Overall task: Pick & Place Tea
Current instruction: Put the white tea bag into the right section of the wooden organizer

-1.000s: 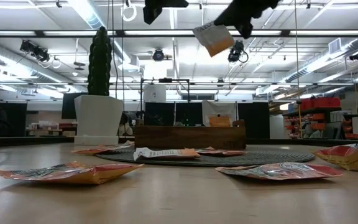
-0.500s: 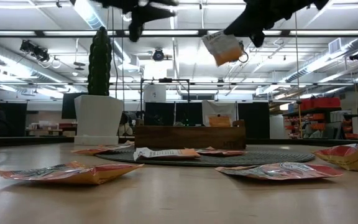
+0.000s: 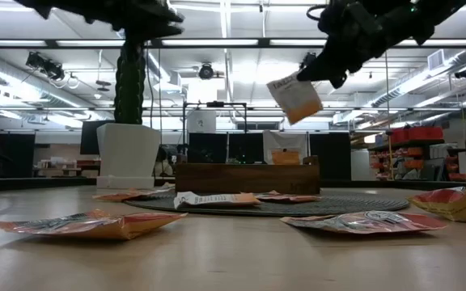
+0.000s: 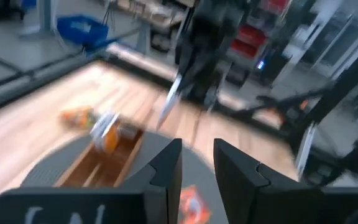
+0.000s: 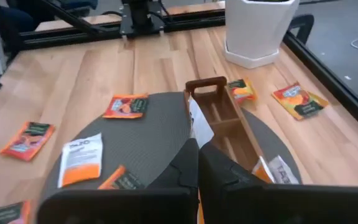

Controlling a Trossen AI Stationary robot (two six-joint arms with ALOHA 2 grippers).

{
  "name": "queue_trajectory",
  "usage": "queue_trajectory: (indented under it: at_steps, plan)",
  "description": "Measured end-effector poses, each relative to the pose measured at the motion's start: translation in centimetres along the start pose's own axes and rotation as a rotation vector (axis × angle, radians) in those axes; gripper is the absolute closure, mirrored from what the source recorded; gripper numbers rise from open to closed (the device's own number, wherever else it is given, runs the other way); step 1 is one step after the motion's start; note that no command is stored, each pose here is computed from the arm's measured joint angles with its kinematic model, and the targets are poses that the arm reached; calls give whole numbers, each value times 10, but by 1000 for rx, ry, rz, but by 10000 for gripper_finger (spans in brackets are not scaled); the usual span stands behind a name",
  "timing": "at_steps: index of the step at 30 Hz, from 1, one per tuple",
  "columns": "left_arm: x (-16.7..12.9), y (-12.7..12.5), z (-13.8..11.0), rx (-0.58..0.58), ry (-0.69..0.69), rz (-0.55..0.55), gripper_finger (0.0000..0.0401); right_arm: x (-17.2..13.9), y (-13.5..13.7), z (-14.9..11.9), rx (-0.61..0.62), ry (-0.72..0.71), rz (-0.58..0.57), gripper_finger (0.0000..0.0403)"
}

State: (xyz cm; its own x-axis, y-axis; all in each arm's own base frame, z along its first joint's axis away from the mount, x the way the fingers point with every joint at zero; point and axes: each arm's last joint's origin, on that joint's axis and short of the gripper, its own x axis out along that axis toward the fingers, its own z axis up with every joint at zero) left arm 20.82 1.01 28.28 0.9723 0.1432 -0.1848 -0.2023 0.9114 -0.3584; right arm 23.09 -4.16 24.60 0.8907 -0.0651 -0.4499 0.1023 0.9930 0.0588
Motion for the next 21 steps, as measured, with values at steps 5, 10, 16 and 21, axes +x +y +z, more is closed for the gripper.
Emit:
queue_trajectory:
  at_steps: [5,10,16,21]
  plan:
    - [-6,3,-1,84,10,14,305,8,-10,-8,-5,-7,-28,403]
    - [-7,2,2,64,-15,4,306,13,-22,-13,-23,-78,-57,403]
    - [-12,3,10,52,-74,6,317,16,-37,-32,-11,-119,-22,403]
    - [-17,7,16,27,-117,23,323,14,-44,-43,-3,-166,-17,403]
